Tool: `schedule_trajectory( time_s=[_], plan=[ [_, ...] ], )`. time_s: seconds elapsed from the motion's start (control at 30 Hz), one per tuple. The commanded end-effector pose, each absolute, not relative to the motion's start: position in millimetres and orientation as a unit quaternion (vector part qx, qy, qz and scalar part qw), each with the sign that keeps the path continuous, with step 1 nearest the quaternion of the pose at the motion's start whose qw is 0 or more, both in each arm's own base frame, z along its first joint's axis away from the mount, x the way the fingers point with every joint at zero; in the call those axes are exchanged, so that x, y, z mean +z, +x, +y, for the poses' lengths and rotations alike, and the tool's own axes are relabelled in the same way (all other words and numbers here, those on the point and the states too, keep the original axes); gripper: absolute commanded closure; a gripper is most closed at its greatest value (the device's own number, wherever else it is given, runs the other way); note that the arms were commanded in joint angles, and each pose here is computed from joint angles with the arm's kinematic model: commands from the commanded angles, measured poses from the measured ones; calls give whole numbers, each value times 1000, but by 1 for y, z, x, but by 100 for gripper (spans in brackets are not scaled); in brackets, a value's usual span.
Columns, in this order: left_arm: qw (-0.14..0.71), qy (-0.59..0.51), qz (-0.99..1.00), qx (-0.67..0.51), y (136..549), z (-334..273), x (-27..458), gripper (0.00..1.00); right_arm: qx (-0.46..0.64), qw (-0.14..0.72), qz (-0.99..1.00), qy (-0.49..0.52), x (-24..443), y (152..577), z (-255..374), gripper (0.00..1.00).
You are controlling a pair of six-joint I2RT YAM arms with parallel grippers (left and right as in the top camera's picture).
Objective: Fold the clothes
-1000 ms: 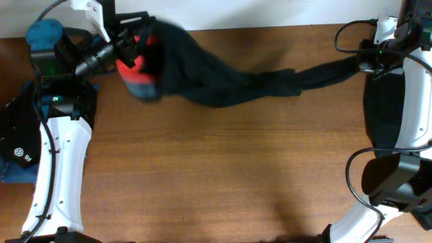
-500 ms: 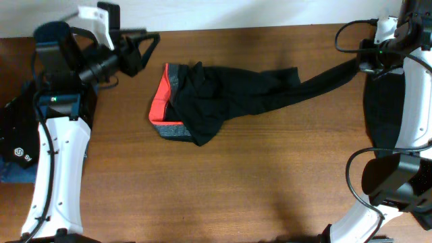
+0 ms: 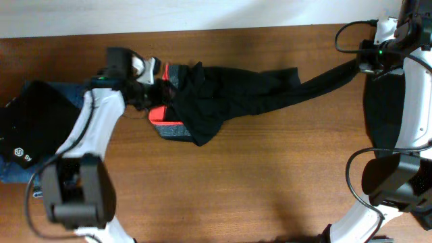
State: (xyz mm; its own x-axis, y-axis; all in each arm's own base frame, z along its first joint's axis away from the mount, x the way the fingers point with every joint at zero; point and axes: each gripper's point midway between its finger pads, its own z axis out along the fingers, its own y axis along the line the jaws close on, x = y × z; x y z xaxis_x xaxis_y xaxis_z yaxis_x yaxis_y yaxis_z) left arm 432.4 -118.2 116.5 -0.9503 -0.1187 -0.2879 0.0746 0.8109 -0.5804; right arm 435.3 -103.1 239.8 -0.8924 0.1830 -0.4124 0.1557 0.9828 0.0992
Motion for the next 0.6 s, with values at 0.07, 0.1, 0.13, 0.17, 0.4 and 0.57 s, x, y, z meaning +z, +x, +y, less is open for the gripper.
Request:
schedule_trajectory(
  time_s=[0.07,0.1,0.13,0.17,0.4,0.57],
  plan=[
    [59,-91,947,-302,424,-125,52,43,31,221,970,92,247,431,-105,96],
    [51,-97,947,-301,423,-125,46,43,31,221,970,92,247,431,-105,96],
    [46,-99,948,-300,422,-125,41,43,31,222,970,92,247,431,-105,96],
    [43,-100,948,-299,422,-125,37,42,31,222,970,92,247,431,-105,96],
    [38,-90,949,-300,424,-135,22,40,31,222,970,92,247,432,-105,96],
    [54,-63,949,-305,429,-154,22,68,31,222,970,92,247,432,-105,96]
  ],
)
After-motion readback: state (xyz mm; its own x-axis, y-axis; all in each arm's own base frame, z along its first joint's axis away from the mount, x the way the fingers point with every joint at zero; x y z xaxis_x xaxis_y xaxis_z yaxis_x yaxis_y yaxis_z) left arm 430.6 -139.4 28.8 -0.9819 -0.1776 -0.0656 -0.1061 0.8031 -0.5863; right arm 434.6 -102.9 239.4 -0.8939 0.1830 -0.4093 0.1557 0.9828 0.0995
